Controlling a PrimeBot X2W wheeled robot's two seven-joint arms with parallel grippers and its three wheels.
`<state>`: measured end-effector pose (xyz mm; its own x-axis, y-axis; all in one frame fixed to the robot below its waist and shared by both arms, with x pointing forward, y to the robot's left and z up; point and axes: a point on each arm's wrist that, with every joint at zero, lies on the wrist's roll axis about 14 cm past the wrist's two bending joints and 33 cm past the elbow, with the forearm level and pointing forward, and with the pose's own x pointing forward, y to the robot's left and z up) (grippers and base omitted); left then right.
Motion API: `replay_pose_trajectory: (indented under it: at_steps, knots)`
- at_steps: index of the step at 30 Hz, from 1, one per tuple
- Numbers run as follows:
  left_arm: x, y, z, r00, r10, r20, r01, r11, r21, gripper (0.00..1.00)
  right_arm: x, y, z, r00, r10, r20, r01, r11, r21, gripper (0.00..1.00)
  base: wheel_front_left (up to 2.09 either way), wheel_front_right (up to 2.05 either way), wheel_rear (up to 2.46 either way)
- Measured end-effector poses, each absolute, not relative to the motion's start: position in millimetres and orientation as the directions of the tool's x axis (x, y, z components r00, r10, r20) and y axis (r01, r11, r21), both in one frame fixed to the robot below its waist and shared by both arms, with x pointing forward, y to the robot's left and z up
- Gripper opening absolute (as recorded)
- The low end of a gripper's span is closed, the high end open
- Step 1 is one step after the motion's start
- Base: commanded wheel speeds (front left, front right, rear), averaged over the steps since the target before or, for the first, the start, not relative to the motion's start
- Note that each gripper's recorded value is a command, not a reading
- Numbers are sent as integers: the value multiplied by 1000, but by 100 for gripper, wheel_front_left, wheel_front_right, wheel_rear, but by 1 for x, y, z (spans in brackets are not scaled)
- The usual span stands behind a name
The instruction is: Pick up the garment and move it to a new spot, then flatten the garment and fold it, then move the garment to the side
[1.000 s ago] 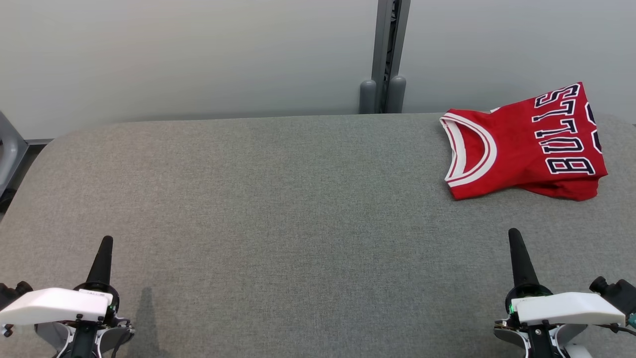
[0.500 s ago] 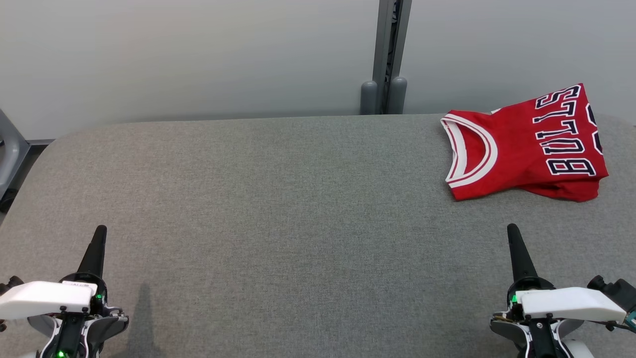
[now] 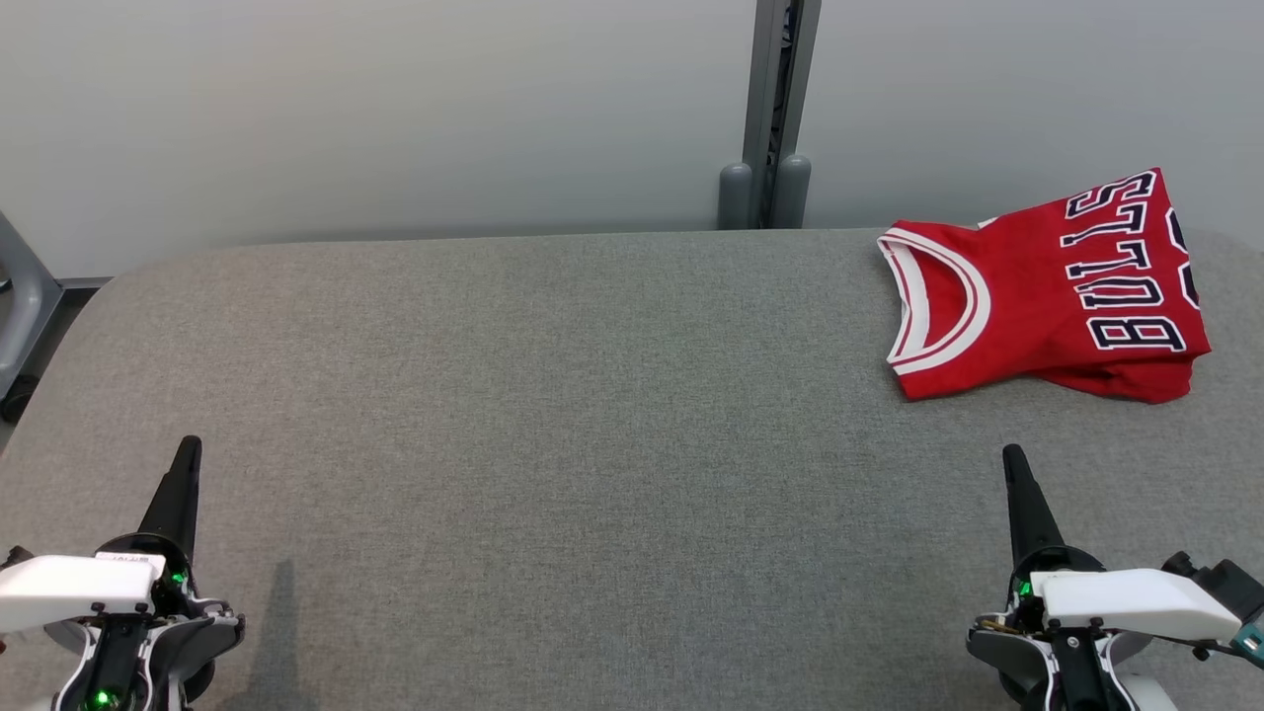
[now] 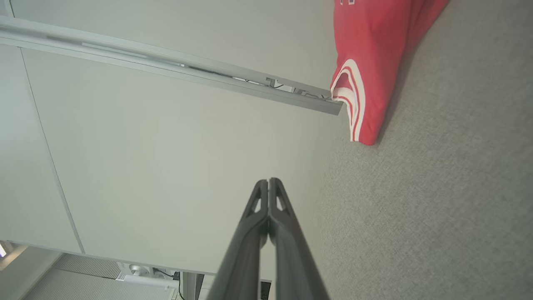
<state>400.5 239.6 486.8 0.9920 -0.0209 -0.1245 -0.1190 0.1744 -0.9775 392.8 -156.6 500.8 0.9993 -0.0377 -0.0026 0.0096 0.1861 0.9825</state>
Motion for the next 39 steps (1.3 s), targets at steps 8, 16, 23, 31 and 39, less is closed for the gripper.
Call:
replay_pose_trajectory:
  at_steps: [8,16,23,31,39]
  knots:
    - [404,241,495,996,-29,-90,-86,118,-989,0,394,-155,502,999,-37,-6,11,130,991,0,0,0,0]
    - [405,243,500,997,-32,-65,-63,63,-996,0,396,-152,504,999,-37,-6,9,75,997,0,0,0,0]
    - [406,245,505,998,-38,-42,-41,22,-999,0,397,-151,505,999,-37,-9,10,28,1000,0,0,0,0]
    - [407,246,510,999,-39,-19,-19,-10,-1000,0,397,-150,505,999,-36,-13,13,-2,1000,0,0,0,0]
    - [407,246,510,999,-39,-19,-19,-9,-1000,0,397,-149,505,999,-35,-13,13,-3,1000,0,0,0,0]
